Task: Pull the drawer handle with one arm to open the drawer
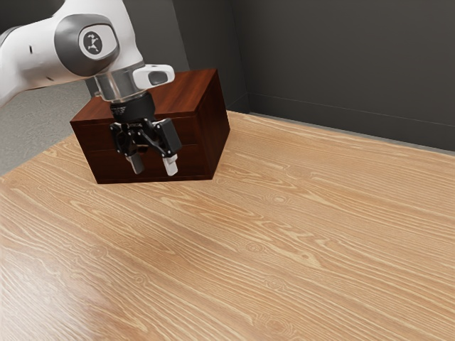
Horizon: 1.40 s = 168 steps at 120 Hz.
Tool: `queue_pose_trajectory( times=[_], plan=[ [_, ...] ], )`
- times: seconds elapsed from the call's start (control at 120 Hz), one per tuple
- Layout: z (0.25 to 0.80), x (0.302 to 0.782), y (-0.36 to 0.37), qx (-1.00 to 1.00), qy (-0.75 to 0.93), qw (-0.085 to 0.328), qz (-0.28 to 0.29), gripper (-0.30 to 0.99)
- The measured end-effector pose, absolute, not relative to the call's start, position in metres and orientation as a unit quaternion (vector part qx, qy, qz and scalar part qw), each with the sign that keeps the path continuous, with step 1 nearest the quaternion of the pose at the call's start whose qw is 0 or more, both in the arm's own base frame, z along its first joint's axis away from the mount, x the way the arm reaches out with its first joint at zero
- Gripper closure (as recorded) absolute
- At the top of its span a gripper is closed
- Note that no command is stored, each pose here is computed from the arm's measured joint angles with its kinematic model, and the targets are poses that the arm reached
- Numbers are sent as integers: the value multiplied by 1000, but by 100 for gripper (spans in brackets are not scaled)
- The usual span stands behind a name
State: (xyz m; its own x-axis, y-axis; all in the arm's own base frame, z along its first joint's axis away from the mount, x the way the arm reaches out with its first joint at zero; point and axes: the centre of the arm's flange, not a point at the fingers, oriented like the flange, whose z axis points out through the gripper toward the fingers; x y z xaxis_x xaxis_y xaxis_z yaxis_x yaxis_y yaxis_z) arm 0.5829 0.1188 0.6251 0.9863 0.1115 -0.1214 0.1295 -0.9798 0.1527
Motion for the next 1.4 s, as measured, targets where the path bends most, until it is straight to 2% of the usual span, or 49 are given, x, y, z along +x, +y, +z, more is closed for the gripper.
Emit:
queue_pose_trajectory(
  times=[0.433, 0.483, 0.6, 0.675, 0.733, 0.808, 0.933, 1.083, 1.183, 1.4],
  plan=[
    [632, 580, 117, 994, 58, 78, -51, 0],
    [660, 567, 117, 995, 54, 78, -25, 0],
    [780, 491, 112, 988, -52, 84, 120, 0],
    [797, 465, 133, 984, -105, 51, 136, 0],
    [776, 463, 161, 987, -126, 1, 97, 0],
    [740, 467, 200, 987, -151, -38, 49, 0],
    [737, 456, 232, 976, -203, -73, 24, 0],
    [730, 463, 237, 959, -271, -76, 16, 0],
    [700, 489, 253, 955, -288, -72, -2, 0],
    [612, 543, 276, 950, -310, -21, -36, 0]
  ],
)
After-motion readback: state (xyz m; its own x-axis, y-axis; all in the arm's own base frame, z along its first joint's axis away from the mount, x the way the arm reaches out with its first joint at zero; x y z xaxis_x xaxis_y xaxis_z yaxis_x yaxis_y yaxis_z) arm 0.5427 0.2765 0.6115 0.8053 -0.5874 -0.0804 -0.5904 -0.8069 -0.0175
